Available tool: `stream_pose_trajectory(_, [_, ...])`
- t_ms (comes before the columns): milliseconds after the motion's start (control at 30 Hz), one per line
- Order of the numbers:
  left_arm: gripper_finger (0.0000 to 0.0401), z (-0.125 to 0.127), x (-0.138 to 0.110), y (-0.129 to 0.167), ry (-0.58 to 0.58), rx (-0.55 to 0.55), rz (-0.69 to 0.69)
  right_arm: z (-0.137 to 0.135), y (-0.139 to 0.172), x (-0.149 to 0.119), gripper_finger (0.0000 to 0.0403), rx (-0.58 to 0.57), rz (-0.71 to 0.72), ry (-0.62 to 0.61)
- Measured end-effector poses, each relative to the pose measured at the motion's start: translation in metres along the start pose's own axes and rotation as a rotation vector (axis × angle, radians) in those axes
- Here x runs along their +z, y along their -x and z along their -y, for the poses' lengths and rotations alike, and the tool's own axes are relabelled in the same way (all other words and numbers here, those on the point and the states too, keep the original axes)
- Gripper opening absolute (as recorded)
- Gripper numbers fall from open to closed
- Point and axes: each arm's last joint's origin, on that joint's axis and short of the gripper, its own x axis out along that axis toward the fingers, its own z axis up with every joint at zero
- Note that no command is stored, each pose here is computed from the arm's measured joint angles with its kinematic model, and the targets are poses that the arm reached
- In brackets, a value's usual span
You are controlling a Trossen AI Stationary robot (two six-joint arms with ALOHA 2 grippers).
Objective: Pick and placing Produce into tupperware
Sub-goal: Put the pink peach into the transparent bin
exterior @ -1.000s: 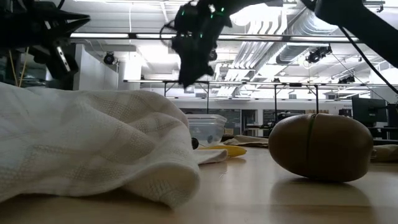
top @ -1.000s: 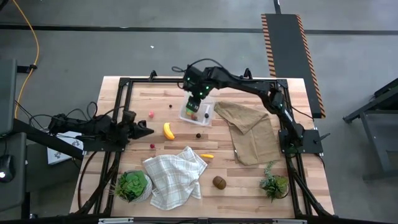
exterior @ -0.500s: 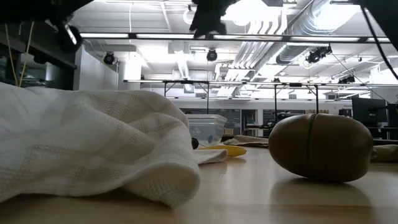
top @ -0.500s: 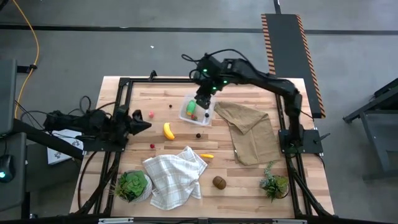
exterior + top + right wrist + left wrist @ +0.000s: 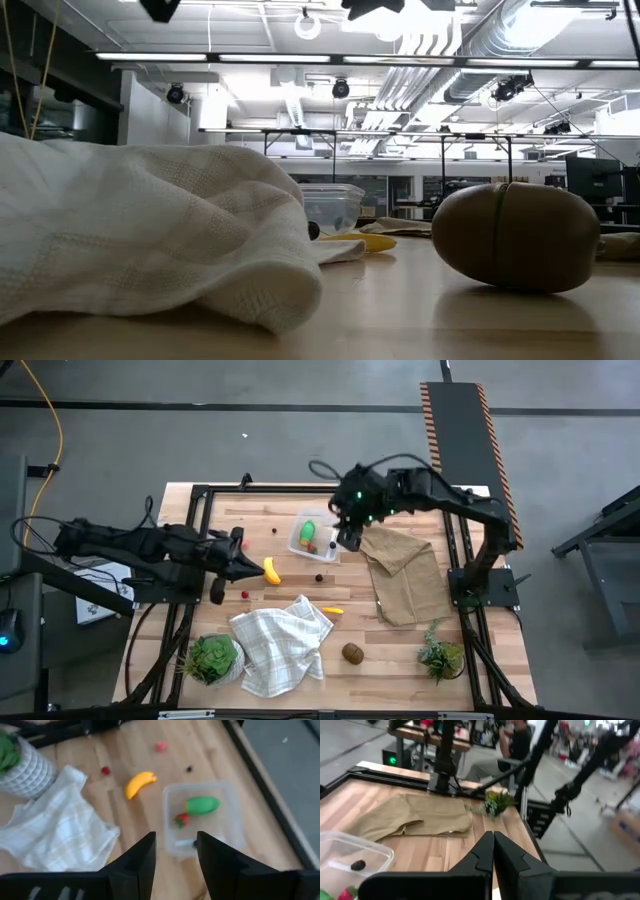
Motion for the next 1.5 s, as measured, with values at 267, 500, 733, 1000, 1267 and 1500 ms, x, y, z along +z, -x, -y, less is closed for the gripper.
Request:
stream_pose_trajectory(267, [0.0001, 0.005, 0.010, -0.026, -0.006, -0.041, -0.105, -0.031, -0.023, -0.062, 0.0133, 0.130, 0.037, -0.161])
stream_pose_trajectory(500, [0.0001, 0.000, 0.005, -0.038, 0.092, 0.093, -0.130, -0.052, -0.019, -0.120, 0.0133, 0.279, 0.027, -0.327])
stream_pose_trajectory(733, [0.0001, -0.030, -0.011, -0.030, 0.564, 0.360, -0.251, -0.062, -0.012, -0.147, 0.0133, 0.280, 0.021, -0.323])
stream_pose_trajectory(1000, [0.0001, -0.053, -0.019, -0.019, 0.830, 0.435, -0.351, -0.064, -0.011, -0.148, 0.0133, 0.220, 0.063, -0.228])
stream_pose_trajectory(1267, [0.0001, -0.073, -0.044, -0.002, 0.936, 0.722, -0.608, -0.051, -0.015, -0.143, 0.0133, 0.119, 0.111, -0.183])
stream_pose_trajectory(1500, [0.0001, -0.087, -0.053, -0.011, 0.816, 0.902, -0.656, -0.030, -0.020, -0.135, 0.0133, 0.055, 0.130, -0.228])
